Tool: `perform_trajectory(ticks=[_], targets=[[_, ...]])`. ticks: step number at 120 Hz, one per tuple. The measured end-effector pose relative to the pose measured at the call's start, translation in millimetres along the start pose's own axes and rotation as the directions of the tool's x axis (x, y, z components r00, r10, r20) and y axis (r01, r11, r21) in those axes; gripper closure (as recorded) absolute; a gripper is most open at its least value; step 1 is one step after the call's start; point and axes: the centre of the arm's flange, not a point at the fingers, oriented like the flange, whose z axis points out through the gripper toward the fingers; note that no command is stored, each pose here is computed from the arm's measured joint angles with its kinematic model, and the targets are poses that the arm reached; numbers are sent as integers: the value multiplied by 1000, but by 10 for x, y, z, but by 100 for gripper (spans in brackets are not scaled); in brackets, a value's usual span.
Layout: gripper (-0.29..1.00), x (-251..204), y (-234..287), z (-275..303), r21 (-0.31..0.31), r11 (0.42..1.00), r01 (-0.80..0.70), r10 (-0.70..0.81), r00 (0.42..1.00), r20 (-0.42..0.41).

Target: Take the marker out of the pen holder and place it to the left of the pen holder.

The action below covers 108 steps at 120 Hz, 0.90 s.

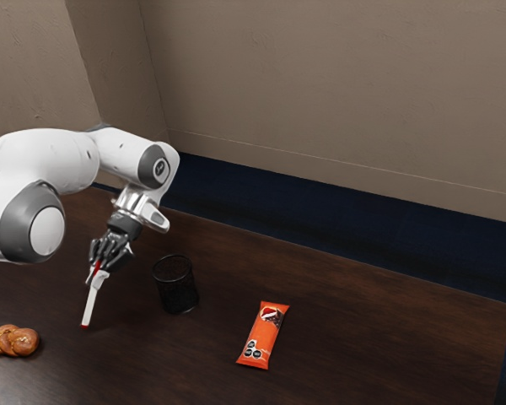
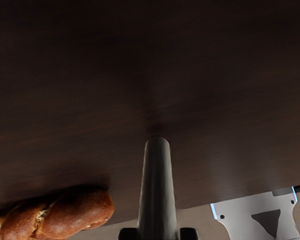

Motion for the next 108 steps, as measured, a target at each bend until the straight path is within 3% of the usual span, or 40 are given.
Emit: perform_trajectory(ticks=[58, 64, 72, 90, 108], targets=[[38, -36, 85, -60, -5, 998, 56, -56, 998, -19], [31, -275, 226, -255, 4, 999, 47, -47, 996, -70], [22, -1051, 786, -784, 83, 996, 28, -9, 976, -218], [11, -2678, 1769, -1335, 266, 962, -53, 189, 835, -517], [5, -3110, 1922, -1478, 340, 931, -131, 324, 723, -610]])
